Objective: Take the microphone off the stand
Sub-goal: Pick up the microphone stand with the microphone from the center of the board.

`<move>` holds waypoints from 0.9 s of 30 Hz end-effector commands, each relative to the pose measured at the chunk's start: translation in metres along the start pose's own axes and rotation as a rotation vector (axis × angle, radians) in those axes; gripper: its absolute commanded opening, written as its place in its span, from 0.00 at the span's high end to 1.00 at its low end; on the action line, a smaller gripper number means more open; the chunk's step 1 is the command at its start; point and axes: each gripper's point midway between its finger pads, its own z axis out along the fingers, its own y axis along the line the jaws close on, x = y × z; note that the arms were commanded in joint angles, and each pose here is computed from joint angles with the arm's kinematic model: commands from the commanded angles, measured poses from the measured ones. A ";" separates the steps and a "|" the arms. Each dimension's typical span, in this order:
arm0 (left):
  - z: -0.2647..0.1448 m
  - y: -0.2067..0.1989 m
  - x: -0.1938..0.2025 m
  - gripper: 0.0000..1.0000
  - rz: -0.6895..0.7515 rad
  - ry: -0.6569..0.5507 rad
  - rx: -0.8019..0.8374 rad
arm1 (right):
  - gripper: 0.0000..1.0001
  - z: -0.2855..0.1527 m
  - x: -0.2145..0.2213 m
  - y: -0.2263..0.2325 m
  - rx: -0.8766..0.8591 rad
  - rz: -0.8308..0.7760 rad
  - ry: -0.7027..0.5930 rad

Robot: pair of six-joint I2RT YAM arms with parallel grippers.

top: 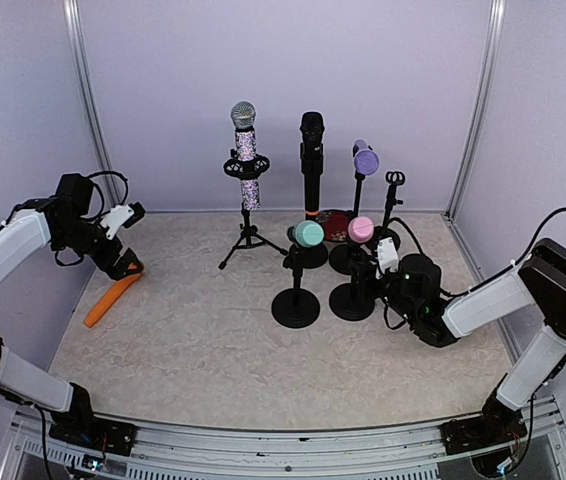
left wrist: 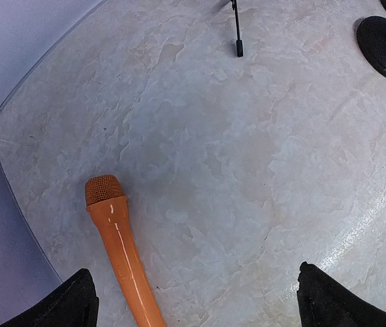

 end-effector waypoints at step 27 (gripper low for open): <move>-0.006 -0.040 -0.032 0.01 0.058 -0.038 0.105 | 1.00 -0.106 -0.023 0.106 -0.319 0.051 -0.112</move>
